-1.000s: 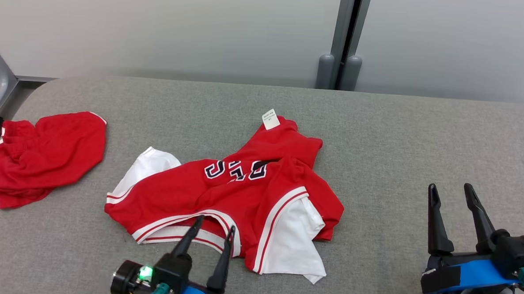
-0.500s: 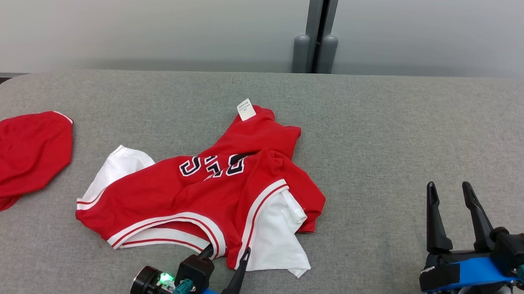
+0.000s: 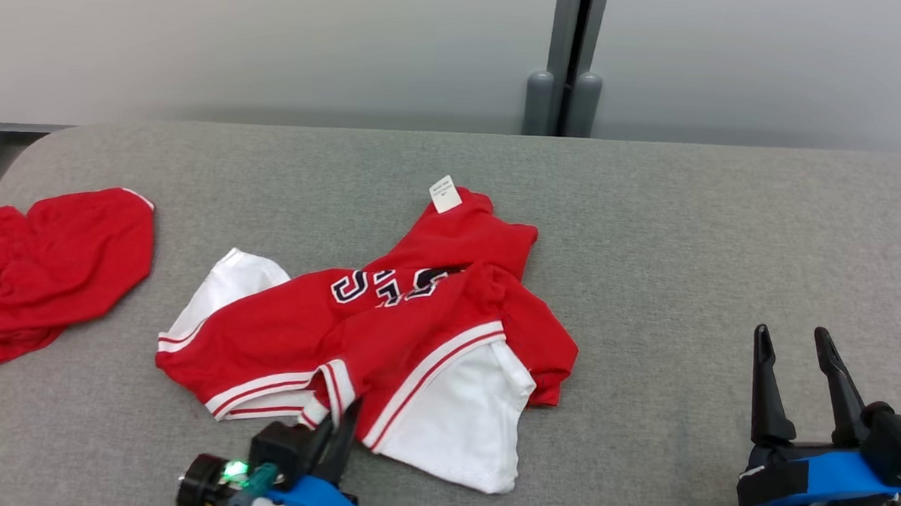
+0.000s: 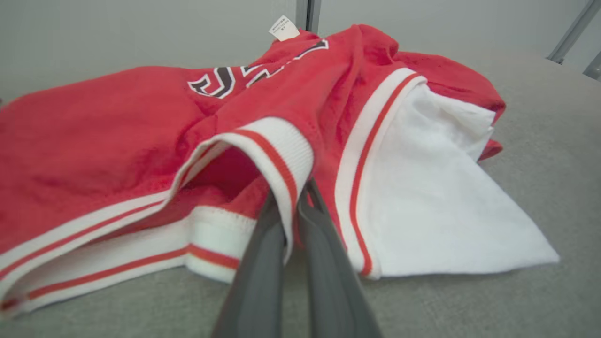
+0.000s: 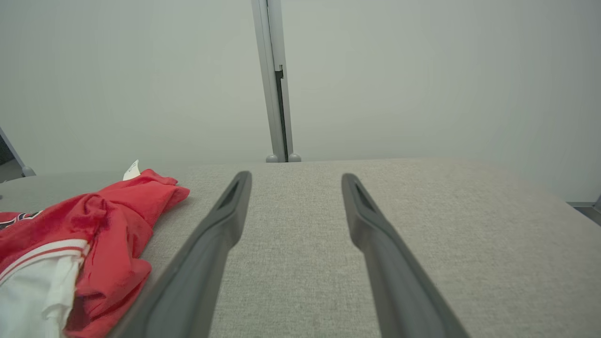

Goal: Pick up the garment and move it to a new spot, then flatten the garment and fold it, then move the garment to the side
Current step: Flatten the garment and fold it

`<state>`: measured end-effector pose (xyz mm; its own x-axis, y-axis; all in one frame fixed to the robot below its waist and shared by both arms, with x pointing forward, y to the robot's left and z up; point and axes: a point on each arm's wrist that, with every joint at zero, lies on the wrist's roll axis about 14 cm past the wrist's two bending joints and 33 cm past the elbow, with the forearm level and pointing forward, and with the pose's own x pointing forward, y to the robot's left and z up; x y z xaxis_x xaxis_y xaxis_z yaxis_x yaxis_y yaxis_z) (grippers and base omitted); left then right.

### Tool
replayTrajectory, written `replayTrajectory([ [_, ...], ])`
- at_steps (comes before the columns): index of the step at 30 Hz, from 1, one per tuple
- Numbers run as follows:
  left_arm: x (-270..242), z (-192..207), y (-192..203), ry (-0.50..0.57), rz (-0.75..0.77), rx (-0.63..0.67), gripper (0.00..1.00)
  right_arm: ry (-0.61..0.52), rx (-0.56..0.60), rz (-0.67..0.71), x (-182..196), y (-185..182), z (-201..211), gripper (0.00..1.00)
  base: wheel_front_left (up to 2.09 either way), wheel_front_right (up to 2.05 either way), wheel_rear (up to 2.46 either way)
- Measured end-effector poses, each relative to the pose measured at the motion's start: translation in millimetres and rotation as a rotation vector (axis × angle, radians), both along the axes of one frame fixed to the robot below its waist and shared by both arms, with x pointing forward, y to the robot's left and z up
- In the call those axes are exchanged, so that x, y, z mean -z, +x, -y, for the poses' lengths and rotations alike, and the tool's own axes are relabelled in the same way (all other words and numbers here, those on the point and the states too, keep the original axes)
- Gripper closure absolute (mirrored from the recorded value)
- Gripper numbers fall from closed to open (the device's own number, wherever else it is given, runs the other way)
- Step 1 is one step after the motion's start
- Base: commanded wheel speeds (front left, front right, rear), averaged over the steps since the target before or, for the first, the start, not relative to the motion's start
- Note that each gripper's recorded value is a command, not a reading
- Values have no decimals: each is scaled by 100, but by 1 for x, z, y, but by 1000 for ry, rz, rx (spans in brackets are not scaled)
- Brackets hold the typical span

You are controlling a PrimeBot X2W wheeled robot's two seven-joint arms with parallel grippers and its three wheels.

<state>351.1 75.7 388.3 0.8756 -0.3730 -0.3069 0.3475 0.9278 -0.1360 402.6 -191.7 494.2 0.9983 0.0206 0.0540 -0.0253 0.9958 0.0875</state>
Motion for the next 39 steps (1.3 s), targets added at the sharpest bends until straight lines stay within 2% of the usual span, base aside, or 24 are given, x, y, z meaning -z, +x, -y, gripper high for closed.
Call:
replayTrajectory([
  [8, -17, -93, -7, 74, 73, -223, 100, 15, -42, -9, 3, 7, -16, 0, 0, 0, 0],
  [9, -23, -123, -13, 97, 89, -299, 100, 17, -52, -16, 6, 9, -20, 0, 0, 0, 0],
  [14, -28, -174, -25, 152, 96, -431, 100, 17, -53, -20, 6, 9, -20, 0, 0, 0, 0],
  [16, -31, -189, -29, 162, 101, -473, 100, 17, -49, -22, 7, 8, -19, 0, 0, 0, 0],
  [20, -29, -194, -35, 173, 90, -500, 100, 16, -43, -35, 11, 6, -17, 0, 0, 0, 0],
  [21, -29, -194, -35, 174, 89, -500, 80, 15, -43, -40, 12, 5, -17, 0, 0, 0, 0],
  [22, -30, -194, -35, 170, 93, -505, 0, 15, -43, -42, 13, 4, -17, 0, 0, 0, 0],
  [27, -53, -193, -28, 142, 171, -535, 0, 14, -42, -46, 14, 1, -16, 0, 0, 0, 0],
  [34, -117, -193, -17, 126, 383, -558, 0, 11, -42, -41, 12, 1, -16, 0, 0, 0, 0],
  [39, -119, -184, -20, 129, 394, -532, 0, 11, -42, -39, 11, 0, -16, 0, 0, 0, 0],
])
